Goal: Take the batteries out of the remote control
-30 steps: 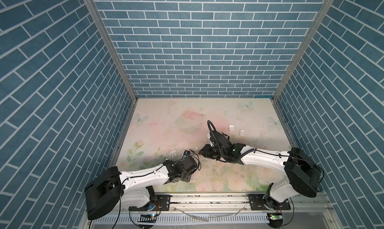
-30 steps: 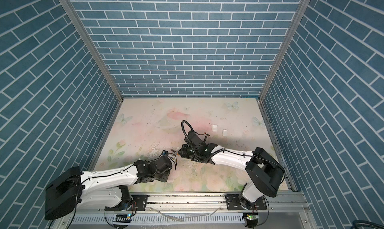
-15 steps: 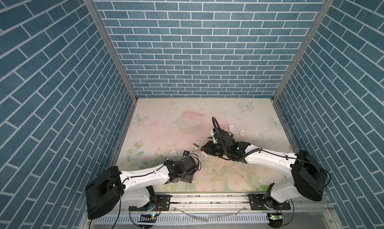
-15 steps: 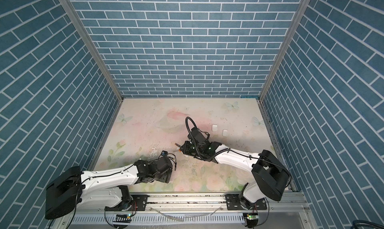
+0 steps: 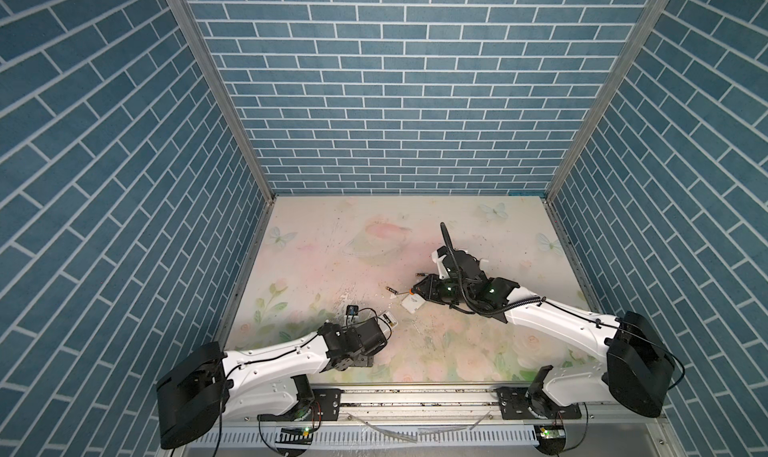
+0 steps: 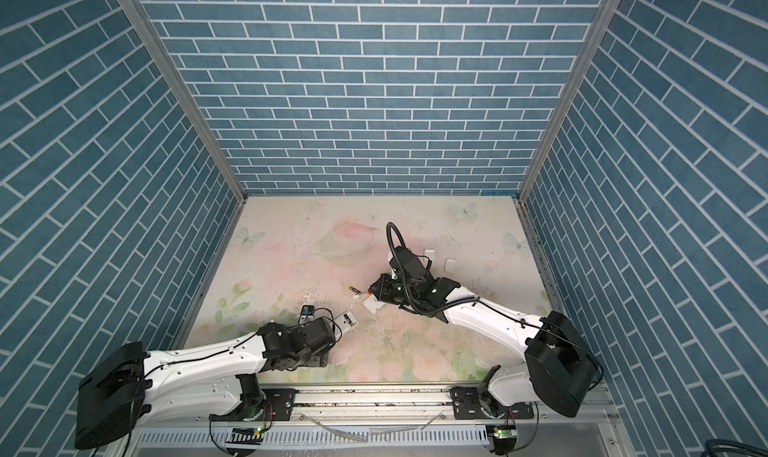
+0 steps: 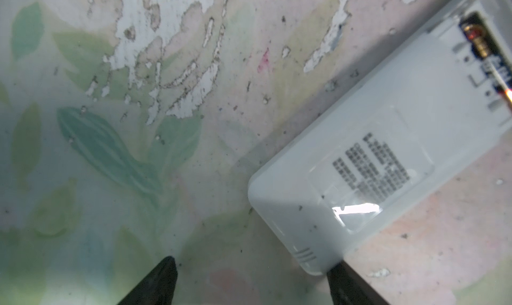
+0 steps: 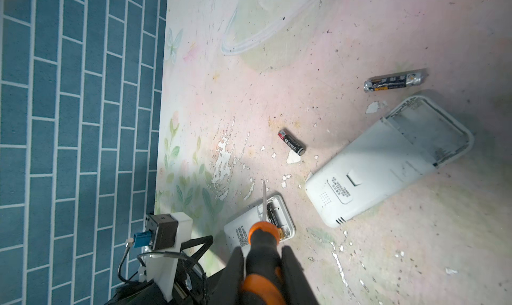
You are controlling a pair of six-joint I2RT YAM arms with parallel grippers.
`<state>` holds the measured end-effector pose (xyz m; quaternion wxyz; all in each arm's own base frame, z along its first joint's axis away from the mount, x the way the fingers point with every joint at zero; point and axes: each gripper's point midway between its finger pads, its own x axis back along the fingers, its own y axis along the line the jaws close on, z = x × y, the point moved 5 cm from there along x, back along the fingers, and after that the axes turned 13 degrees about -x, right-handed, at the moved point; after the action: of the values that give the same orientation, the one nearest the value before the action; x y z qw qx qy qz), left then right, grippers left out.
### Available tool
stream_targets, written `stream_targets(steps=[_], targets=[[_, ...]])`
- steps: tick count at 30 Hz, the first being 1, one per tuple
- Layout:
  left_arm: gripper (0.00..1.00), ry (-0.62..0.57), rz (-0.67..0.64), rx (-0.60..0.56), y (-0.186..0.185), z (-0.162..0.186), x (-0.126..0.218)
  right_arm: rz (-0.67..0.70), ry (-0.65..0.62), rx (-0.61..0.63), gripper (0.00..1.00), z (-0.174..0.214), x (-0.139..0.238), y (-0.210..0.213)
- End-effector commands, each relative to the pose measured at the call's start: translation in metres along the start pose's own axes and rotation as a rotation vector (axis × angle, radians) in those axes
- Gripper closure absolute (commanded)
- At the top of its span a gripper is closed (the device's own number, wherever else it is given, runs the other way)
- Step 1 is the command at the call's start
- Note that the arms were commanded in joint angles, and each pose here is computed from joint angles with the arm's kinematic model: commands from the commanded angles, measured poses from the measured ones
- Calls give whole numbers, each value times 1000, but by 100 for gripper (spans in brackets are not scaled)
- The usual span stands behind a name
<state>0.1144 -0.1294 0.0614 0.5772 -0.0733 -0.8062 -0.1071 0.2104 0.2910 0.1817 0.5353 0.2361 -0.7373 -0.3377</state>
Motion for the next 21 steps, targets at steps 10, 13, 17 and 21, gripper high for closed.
stream_targets(steps=[10,13,17,21], targets=[[17,-30,-46,-14,-22,-25,-20,14,62,39,100,16,18,-11],[19,-54,-43,-8,-28,-33,-22,21,63,34,100,19,21,-15],[19,-68,-58,-29,-31,-40,-23,35,65,35,100,23,25,-17],[21,-67,-55,-41,-26,-46,-26,56,81,35,100,29,26,-23]])
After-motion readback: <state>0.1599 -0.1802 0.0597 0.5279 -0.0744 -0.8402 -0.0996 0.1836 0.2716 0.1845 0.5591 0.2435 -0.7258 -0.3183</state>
